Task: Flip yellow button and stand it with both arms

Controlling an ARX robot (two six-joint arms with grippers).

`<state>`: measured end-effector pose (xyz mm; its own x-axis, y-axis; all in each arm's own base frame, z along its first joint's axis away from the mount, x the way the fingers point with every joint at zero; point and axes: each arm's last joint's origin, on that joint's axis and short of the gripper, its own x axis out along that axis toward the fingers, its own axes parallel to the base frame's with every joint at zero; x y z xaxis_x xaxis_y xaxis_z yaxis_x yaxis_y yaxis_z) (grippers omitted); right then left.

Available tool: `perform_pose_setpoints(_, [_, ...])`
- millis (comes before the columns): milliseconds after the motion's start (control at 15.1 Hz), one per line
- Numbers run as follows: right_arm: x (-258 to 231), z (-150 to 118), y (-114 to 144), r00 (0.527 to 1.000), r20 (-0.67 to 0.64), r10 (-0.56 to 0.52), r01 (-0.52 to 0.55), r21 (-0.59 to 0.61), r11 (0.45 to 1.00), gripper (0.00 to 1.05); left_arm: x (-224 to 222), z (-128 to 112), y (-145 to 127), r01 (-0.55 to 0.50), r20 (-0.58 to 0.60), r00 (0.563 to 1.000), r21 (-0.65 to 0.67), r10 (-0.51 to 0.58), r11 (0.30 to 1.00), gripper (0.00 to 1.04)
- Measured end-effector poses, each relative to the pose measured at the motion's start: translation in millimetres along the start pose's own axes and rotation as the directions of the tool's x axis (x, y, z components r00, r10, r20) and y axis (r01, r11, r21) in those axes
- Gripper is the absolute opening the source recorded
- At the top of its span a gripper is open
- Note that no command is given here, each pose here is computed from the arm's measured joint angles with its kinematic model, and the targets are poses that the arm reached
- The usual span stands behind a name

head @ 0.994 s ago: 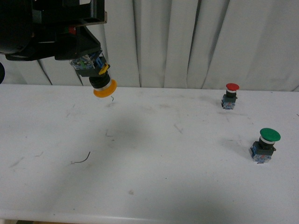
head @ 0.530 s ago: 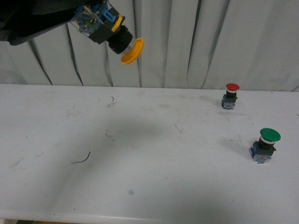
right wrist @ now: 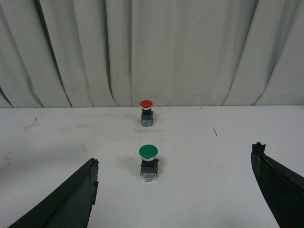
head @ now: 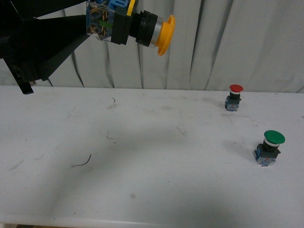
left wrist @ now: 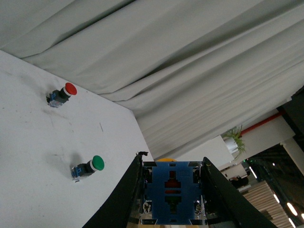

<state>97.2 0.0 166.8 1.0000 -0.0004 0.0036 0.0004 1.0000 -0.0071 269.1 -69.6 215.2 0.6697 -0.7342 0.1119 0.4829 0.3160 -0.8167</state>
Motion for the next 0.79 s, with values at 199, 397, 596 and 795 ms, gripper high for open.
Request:
perform_pose_setpoints(199, [0.0,0.1,0.0,1.0,0.001,0.0,0.0,0.0,1.0,0.98,6.1,-8.2,-0.9,-0.016,-0.008,1.0,-0.043,0.016,0.999,0.3])
perform_pose_setpoints(397, [0.0,0.1,0.0,1.0,0.001,0.0,0.0,0.0,1.0,0.98,9.3,-10.4,-2.6,-0.025,-0.003,1.0,-0.048,0.025,0.999,0.3])
perform_pose_setpoints(596, [1.2,1.4,-0.7,1.0,0.009,-0.013,0.013,-0.005,1.0,0.98,11.2,-10.8,-2.6,-0.042,0.003,0.999,-0.053,0.043,0.998,0.3])
perform_pose_setpoints(795, [46.2,27.8,-20.5,0.994,0.074,-0.076,0.078,-0.027,0.997,0.98,14.4,-12.8,-4.7,-0.044,-0.002,0.999,-0.053,0.044,0.998,0.3])
